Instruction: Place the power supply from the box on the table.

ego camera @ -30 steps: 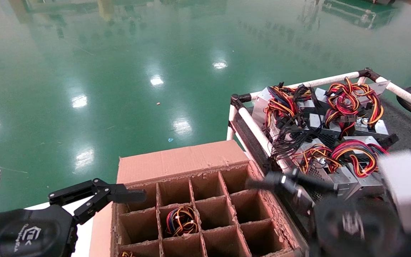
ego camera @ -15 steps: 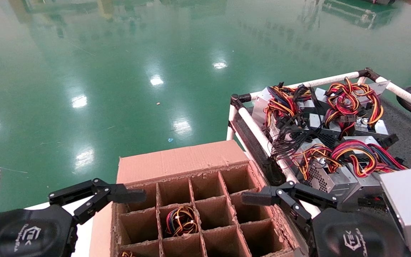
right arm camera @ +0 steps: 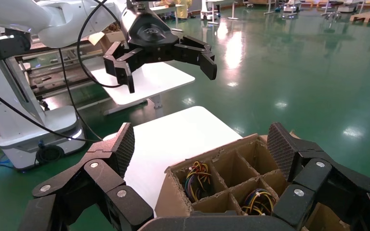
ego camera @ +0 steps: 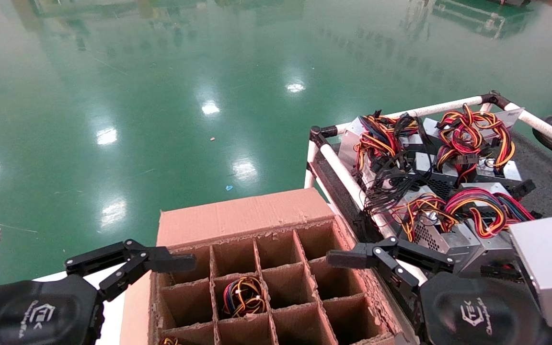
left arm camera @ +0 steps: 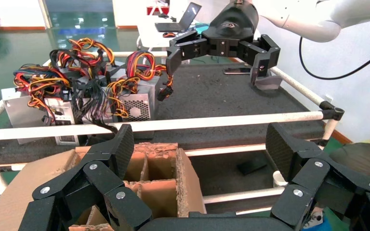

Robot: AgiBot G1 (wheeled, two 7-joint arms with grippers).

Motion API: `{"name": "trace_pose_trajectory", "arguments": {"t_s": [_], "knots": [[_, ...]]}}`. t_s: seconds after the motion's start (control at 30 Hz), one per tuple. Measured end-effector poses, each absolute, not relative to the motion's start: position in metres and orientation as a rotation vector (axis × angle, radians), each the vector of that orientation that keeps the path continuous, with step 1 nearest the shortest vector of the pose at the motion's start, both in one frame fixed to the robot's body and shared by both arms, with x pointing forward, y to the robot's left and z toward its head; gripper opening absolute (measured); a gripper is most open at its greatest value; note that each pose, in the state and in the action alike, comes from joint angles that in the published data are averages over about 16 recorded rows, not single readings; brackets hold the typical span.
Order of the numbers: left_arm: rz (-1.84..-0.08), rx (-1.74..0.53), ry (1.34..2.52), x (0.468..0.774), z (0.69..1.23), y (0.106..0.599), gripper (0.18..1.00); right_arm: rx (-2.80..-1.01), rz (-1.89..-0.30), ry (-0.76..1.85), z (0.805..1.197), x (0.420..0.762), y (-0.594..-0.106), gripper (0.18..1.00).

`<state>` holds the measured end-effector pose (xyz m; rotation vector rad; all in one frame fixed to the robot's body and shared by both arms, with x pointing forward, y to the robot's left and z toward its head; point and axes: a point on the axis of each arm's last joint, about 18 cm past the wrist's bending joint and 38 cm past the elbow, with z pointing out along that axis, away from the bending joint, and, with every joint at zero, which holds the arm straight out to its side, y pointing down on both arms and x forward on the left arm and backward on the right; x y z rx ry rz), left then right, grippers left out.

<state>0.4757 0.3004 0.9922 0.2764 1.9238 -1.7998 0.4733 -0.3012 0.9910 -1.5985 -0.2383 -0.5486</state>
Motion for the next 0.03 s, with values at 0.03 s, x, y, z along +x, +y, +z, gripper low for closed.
{"name": "trace_pose_trajectory", "arguments": {"t_s": [0.03], "knots": [[-1.800, 0.276, 1.924, 0.4757, 0.9922, 0.3004, 1.001, -1.598, -0.549, -0.238, 0.9911, 0.4734, -0.3013, 1.000]]}}
